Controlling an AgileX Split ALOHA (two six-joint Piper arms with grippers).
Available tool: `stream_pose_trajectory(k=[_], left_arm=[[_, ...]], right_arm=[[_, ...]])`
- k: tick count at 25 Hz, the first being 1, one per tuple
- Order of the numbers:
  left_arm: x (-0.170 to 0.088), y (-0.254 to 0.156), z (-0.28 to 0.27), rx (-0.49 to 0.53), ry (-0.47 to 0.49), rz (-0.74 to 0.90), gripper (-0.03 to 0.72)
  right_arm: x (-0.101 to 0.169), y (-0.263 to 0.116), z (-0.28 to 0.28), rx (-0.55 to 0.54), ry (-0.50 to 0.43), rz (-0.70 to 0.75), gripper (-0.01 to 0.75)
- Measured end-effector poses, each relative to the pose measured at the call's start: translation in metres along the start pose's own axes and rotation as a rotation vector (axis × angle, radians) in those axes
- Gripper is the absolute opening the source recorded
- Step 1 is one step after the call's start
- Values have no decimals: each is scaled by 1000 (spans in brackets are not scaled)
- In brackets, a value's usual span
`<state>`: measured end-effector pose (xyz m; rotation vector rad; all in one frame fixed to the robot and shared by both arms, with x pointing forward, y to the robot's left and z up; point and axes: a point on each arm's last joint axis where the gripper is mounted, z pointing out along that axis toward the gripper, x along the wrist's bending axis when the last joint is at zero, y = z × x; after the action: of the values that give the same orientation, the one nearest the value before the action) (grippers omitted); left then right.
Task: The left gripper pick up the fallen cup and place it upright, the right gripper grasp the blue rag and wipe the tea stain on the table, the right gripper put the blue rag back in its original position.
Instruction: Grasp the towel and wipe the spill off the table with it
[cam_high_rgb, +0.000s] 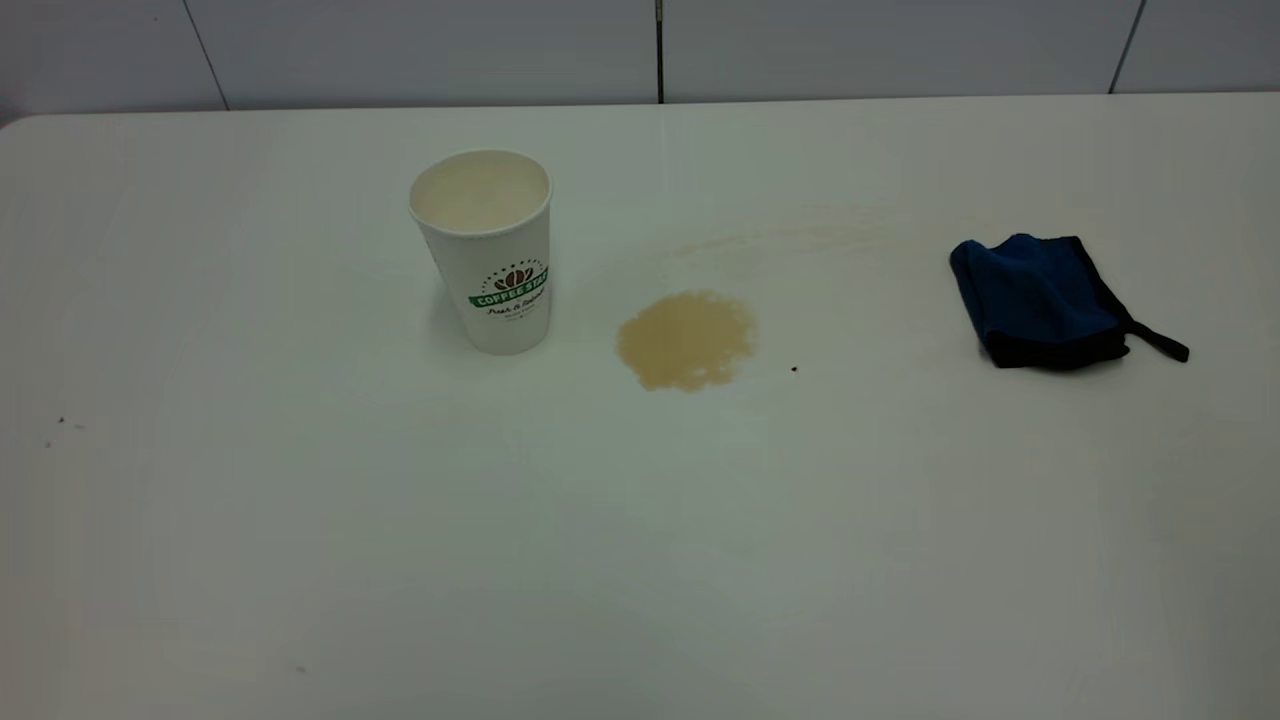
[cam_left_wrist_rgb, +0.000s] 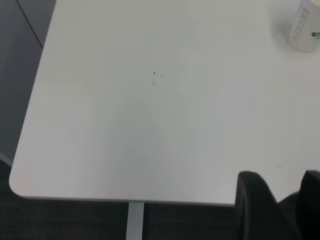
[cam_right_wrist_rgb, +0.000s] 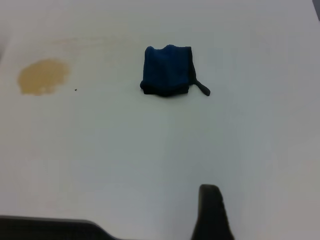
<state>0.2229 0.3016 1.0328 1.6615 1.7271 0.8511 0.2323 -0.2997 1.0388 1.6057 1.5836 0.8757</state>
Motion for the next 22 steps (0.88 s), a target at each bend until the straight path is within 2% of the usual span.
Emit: stream_pose_trajectory(k=[7,14,18,22], left_arm=[[0,0,0,0,5,2,240],[0,0,0,0,5,2,240],[0,0,0,0,5,2,240],[0,0,0,0,5,0,240]], right_arm=[[-4,9,4,13,-40,-14,618],[-5,79,47,144,-48,-40,711],[-4,118,90,202,-40,-47,717],[-3,136,140,296,-36,-16,715]])
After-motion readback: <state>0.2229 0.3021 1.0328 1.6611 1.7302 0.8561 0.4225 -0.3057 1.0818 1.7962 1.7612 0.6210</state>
